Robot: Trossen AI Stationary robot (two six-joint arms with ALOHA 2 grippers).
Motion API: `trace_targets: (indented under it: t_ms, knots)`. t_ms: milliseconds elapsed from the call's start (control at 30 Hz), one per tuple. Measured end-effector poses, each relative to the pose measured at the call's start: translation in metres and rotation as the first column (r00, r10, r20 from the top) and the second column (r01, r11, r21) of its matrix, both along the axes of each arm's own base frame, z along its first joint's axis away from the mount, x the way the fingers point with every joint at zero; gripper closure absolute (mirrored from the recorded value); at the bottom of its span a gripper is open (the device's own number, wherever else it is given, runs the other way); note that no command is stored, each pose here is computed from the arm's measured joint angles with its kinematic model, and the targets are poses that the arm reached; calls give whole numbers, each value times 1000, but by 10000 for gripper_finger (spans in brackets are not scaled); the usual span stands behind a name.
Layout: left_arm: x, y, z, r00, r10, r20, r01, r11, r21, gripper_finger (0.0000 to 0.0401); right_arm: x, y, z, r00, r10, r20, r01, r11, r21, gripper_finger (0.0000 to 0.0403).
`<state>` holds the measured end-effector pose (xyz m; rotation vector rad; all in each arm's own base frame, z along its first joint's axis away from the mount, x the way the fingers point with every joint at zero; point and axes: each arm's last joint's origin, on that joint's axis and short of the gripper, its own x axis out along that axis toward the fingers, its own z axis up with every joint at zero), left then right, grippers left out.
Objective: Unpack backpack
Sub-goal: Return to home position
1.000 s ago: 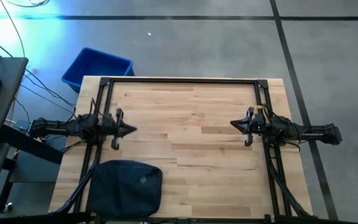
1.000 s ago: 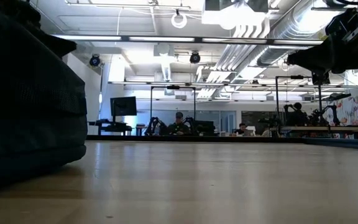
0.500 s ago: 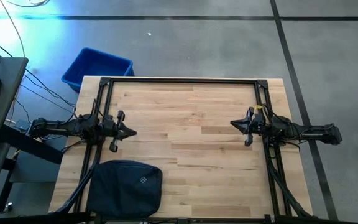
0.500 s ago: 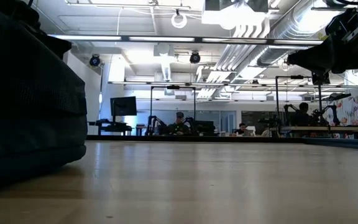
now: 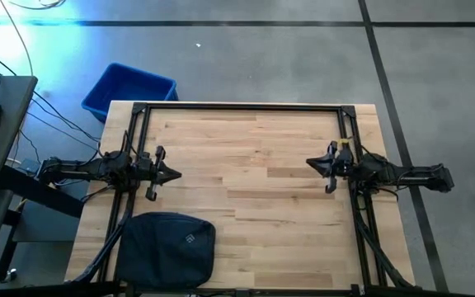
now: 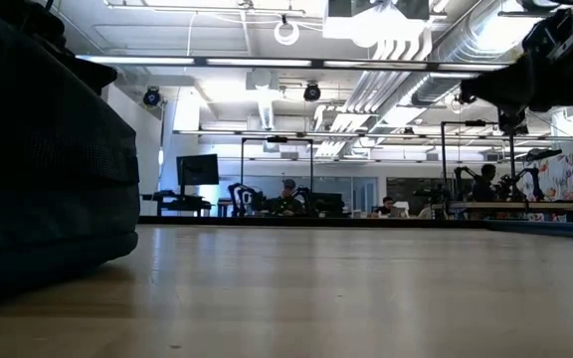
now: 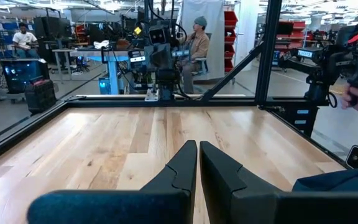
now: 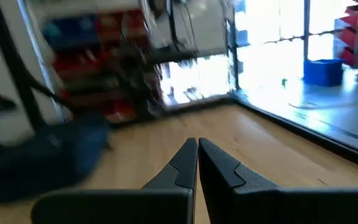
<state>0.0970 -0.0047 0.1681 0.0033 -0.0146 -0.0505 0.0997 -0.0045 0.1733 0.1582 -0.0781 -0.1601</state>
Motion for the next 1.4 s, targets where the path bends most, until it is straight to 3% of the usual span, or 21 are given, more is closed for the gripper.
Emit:
trace_targets:
  t_ms: [100,233,333,700,933,1200,1400]
  knots:
    - [0,0,0,1000,0,0,0,1000,0,401,0,5,1,986,165,2,-165,985,-56,402]
    - [0,0,0,1000,0,0,0,1000,0,401,-1,13,6,906,421,38,-409,897,-166,402]
    - [0,0,0,1000,0,0,0,1000,0,401,-2,15,1,874,486,-17,-481,860,-169,402]
    - [0,0,0,1000,-1,0,1,1000,0,401,7,10,-16,921,344,-184,-358,932,-50,402]
    - [0,0,0,1000,-1,0,1,1000,0,401,13,10,-29,896,316,-311,-328,944,15,402]
    - [0,0,0,1000,-1,0,1,1000,0,401,16,10,-28,903,330,-276,-299,943,149,402]
    - [0,0,0,1000,-2,0,2,1000,0,401,16,10,-28,902,333,-273,-297,940,166,402]
